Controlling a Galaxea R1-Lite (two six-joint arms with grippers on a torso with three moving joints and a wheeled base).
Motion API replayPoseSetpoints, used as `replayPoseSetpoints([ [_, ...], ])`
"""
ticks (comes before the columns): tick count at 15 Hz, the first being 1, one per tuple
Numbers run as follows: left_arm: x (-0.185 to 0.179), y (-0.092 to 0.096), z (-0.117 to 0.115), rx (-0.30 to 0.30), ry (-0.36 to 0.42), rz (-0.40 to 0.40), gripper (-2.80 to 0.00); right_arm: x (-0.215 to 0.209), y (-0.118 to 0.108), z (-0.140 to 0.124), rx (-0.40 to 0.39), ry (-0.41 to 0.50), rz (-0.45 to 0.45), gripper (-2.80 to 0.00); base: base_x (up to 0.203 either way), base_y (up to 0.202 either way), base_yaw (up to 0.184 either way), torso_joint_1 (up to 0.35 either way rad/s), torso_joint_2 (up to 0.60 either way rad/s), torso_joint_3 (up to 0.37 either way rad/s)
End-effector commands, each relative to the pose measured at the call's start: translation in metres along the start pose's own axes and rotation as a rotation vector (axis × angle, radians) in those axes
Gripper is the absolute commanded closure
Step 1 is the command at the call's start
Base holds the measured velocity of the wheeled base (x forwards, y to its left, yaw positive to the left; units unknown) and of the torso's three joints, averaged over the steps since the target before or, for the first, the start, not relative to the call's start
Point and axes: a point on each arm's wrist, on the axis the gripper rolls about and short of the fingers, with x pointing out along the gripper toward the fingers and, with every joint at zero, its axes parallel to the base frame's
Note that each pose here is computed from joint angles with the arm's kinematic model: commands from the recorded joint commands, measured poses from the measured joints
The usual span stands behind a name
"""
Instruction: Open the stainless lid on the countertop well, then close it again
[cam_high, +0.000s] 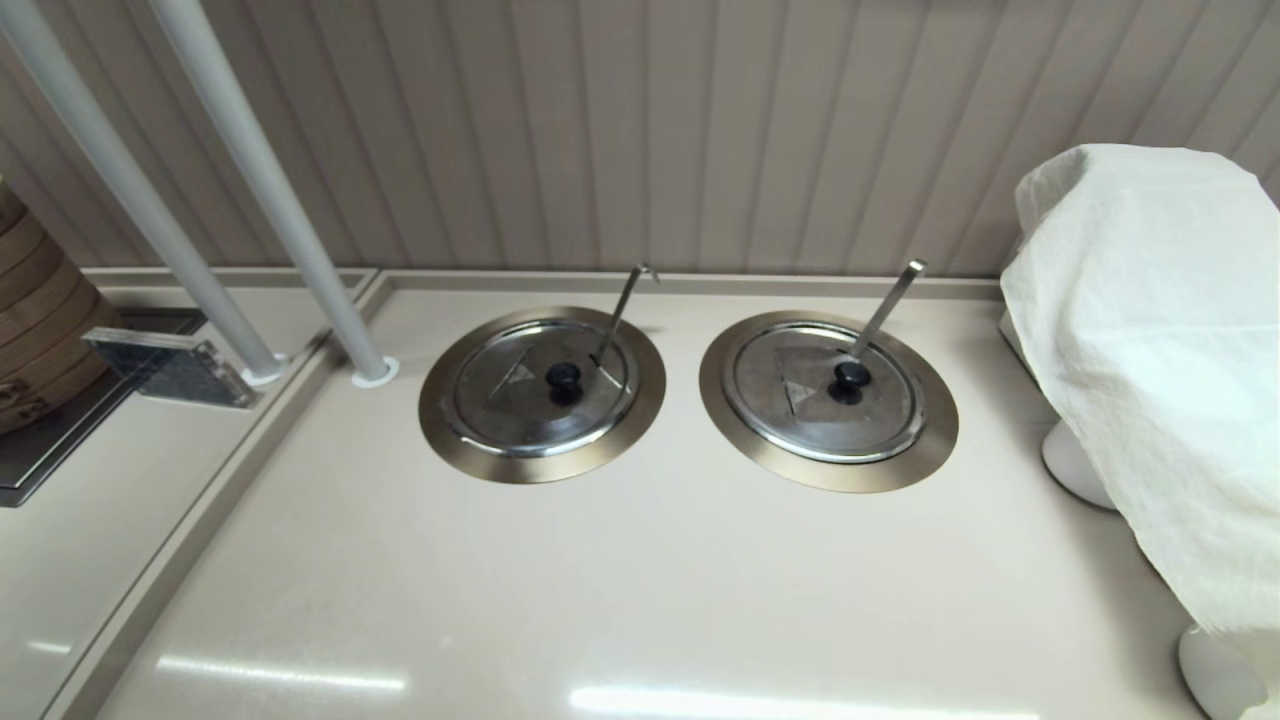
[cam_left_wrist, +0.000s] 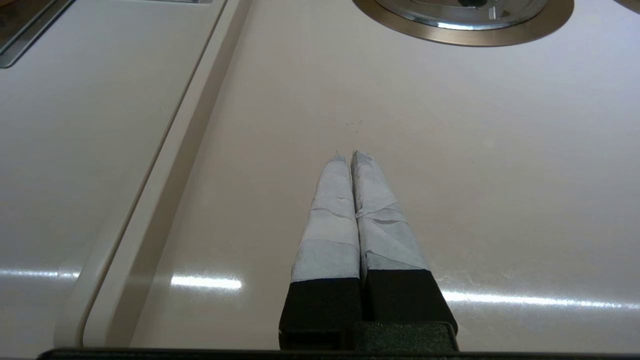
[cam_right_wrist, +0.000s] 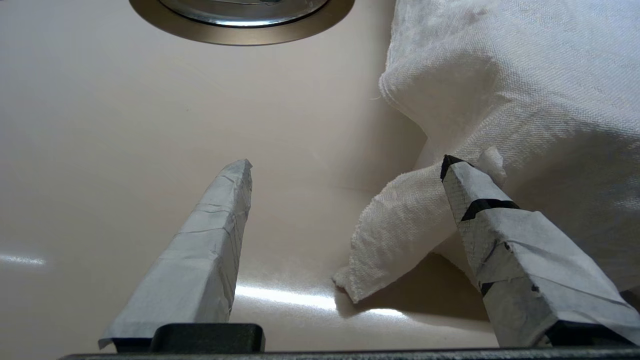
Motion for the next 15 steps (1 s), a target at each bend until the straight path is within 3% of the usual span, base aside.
replayPoseSetpoints([
  [1,0.0002,0.0000,-0.0004,0.001,0.003,0.000,0.00,0.0000,0.0001,0.0000,-0.006,-0.001,0.002,-2.80,0.000,0.000,0.000,0.000,0.00,0.000],
  [15,0.0002,0.0000,-0.0004,0.001,0.003,0.000,0.00,0.0002,-0.0001,0.0001,0.020,-0.003,-0.003,-2.80,0.000,0.000,0.000,0.000,0.00,0.000],
])
